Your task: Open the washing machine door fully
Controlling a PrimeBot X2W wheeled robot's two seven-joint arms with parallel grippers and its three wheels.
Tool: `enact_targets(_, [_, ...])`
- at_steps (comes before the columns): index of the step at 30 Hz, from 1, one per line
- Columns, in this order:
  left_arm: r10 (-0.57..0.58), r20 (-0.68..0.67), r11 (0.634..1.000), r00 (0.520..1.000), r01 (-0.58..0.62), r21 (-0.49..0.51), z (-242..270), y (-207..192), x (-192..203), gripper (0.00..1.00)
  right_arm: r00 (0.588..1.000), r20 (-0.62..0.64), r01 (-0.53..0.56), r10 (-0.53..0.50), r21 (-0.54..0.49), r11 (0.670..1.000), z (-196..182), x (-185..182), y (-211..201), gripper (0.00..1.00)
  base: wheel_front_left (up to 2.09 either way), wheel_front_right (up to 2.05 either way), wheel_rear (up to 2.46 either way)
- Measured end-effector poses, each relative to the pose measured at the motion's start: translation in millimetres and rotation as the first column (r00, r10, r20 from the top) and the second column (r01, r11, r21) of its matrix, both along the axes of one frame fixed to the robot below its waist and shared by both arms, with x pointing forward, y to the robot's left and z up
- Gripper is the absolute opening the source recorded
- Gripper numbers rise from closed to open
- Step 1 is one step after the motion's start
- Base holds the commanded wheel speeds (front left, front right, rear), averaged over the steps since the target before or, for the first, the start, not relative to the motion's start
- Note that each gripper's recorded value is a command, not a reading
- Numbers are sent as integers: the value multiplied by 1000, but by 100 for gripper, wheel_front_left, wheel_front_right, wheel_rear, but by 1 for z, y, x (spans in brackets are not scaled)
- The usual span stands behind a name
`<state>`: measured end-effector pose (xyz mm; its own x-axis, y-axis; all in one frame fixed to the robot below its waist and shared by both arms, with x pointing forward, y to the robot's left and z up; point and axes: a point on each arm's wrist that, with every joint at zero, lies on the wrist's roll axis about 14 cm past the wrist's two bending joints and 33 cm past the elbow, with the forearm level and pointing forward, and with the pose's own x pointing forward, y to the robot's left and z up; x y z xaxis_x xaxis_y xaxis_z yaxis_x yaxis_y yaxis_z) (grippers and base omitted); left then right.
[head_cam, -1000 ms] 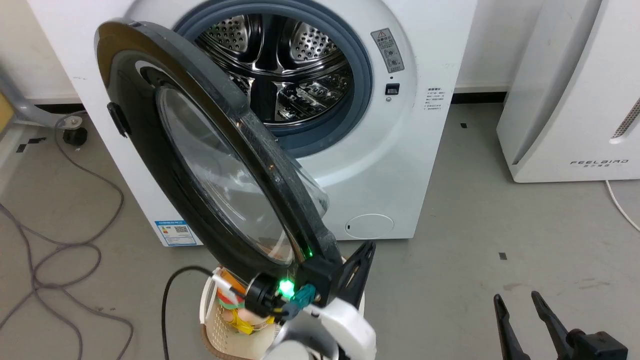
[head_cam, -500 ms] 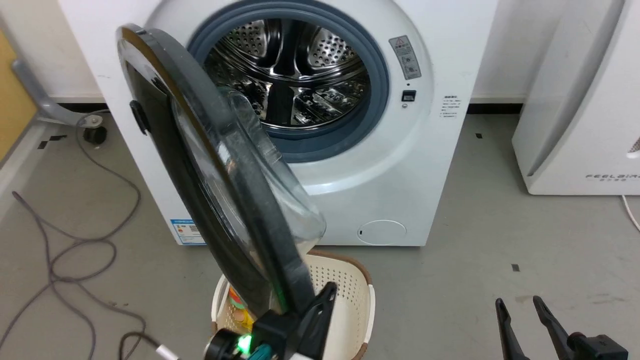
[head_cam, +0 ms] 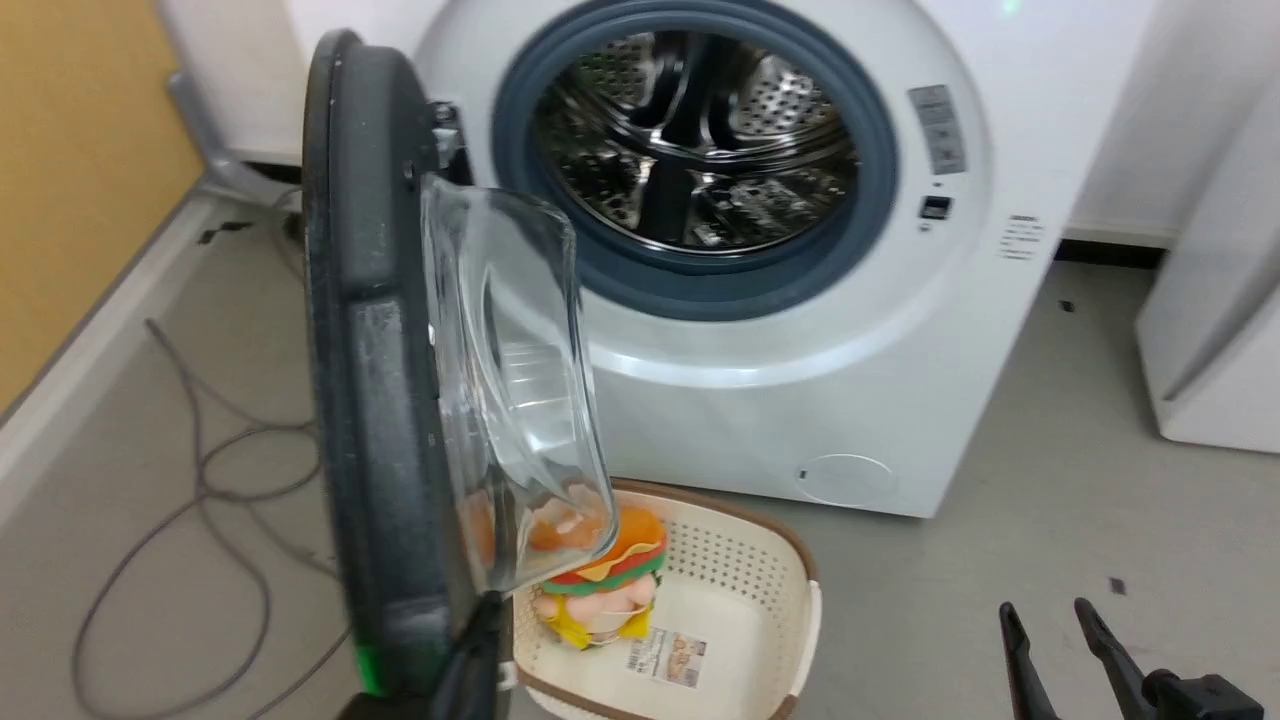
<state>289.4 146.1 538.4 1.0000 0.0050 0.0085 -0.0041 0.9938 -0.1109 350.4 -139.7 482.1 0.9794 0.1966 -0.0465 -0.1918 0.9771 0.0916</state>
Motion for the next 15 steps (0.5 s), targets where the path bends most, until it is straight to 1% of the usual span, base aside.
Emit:
enact_targets(4, [148,3,989,989,-148,27,0,43,-13,0,999,1,-46,46,-2,999,0,7,14,100,0,0,0])
enact_targets(5, [263,17,964,965,-264,46,2,79,-21,0,997,-1,-77,77,-2,997,0,12,25,100,0,0,0])
enact_targets(6, [297,21,953,955,-298,52,2,91,-24,0,996,-2,-88,88,-1,996,0,13,28,100,0,0,0])
enact_targets(10, [408,33,910,913,-409,63,4,133,-34,0,993,-17,-119,119,-1,993,-4,16,38,100,0,0,0])
enact_targets(15, [503,40,858,863,-504,97,1,190,-41,0,991,-29,-133,133,1,991,-7,18,43,100,0,0,0])
